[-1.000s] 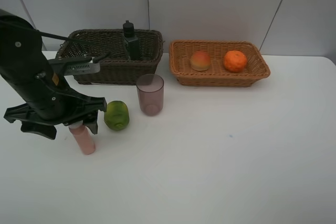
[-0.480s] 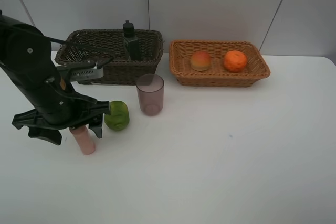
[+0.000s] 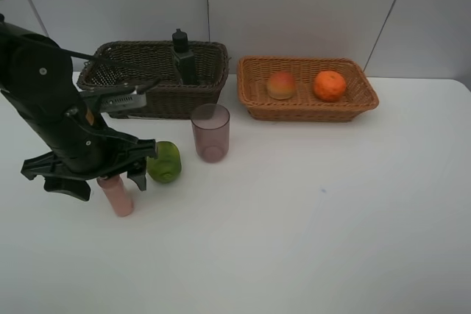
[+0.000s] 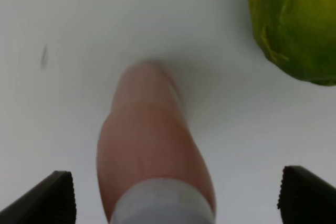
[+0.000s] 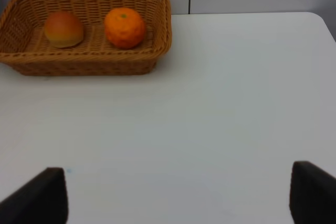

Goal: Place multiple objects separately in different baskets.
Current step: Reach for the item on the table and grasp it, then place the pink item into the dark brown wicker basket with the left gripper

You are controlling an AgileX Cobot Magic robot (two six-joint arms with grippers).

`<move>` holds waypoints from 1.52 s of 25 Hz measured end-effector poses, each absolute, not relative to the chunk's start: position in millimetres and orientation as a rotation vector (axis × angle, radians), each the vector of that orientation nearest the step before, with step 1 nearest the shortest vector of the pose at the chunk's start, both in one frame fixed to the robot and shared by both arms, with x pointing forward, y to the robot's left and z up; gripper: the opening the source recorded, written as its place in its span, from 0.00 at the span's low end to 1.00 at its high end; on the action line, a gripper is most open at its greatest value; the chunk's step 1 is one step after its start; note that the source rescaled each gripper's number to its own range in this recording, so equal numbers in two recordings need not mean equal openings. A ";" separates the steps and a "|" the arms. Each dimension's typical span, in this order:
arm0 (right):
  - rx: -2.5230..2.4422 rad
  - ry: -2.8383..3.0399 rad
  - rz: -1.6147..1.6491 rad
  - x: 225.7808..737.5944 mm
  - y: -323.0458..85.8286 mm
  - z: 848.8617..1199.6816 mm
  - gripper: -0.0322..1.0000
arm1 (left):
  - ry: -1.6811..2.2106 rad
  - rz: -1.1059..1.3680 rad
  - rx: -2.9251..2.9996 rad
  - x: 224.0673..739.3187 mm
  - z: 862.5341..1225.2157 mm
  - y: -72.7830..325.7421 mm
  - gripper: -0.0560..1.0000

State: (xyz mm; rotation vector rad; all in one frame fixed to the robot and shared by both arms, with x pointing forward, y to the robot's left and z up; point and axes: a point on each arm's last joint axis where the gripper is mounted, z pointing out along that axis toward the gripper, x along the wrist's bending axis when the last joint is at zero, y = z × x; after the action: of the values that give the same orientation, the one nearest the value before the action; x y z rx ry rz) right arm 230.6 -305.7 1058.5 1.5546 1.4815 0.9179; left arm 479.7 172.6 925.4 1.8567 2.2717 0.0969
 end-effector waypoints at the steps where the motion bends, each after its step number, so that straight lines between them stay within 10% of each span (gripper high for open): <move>1: 1.555 1.481 0.918 230.6 -305.7 1058.5 0.85 | 2.266 0.098 1.853 480.3 925.3 172.3 1.00; 12: 1.555 1.481 0.918 230.6 -305.7 1058.5 0.85 | 2.287 0.075 1.836 481.0 916.1 170.5 0.96; 19: 1.555 1.481 0.918 230.6 -305.7 1058.5 0.85 | 2.288 0.073 1.833 481.3 915.6 170.3 0.42; 38: 1.555 1.481 0.918 230.6 -305.7 1058.5 0.85 | 2.290 0.072 1.835 481.0 915.1 170.4 0.42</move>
State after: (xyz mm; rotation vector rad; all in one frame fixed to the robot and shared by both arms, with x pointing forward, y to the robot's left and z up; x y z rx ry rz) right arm 230.6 -305.7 1058.5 1.5546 1.4815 0.9179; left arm 481.0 170.4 915.1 1.8354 2.2901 0.0721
